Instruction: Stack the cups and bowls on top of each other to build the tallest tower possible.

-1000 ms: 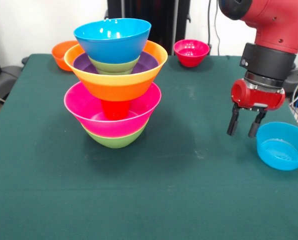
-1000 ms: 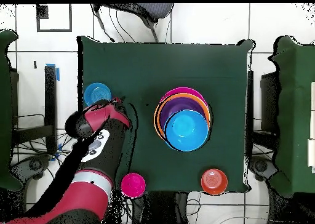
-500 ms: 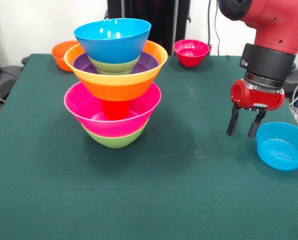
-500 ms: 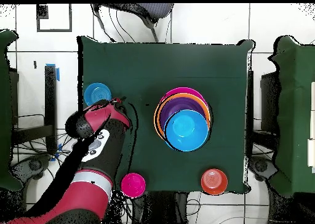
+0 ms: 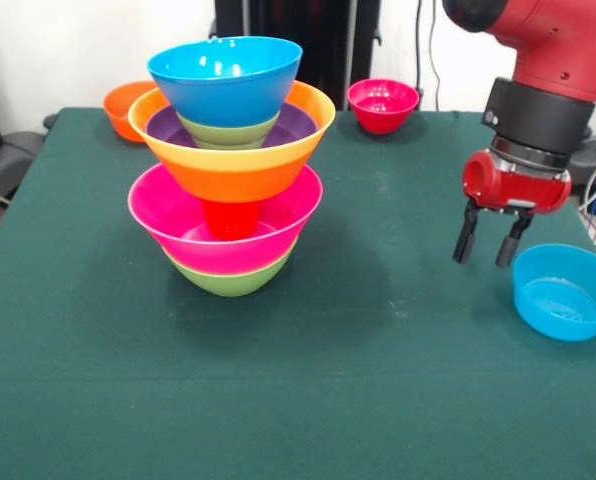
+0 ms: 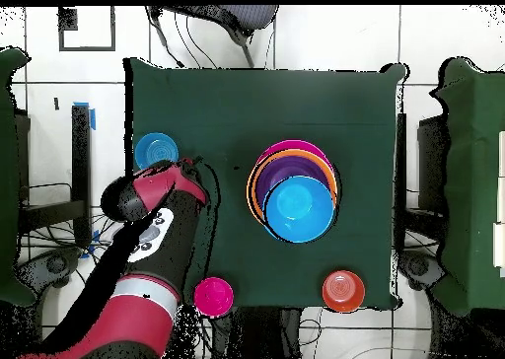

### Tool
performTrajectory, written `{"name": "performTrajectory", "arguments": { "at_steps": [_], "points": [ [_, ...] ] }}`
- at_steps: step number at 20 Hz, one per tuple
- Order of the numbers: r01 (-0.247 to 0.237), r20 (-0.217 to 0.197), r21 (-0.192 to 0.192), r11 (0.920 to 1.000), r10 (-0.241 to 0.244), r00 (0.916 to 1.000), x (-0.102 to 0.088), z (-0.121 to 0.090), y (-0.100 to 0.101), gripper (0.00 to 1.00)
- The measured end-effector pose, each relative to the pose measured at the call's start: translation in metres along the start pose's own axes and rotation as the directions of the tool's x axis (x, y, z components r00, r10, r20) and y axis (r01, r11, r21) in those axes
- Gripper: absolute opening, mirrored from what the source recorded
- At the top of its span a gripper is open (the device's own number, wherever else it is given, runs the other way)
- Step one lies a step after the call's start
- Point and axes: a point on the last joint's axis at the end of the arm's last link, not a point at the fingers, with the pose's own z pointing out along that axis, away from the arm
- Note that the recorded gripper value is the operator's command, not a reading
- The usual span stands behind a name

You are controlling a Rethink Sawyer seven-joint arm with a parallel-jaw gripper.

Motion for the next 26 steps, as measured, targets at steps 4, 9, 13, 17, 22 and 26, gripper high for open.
{"name": "performTrajectory", "arguments": {
  "at_steps": [4,9,13,17,22,26],
  "points": [
    [-0.006,-0.015,0.002,1.0,0.006,0.9999,-0.006,-0.011,-0.003,1.0],
    [-0.017,-0.01,0.003,0.9999,0.017,0.9998,-0.017,-0.027,-0.007,1.0],
    [-0.021,-0.001,-0.002,0.9998,0.021,0.9998,-0.021,-0.032,-0.007,1.0],
    [-0.025,0.0,-0.017,0.9995,0.025,0.9997,-0.023,-0.032,-0.003,1.0],
    [-0.038,-0.004,-0.053,0.9979,0.037,0.9993,-0.025,-0.028,0.006,1.0],
    [-0.047,-0.003,-0.075,0.9961,0.047,0.9989,-0.025,-0.025,0.011,1.0]
  ]
}}
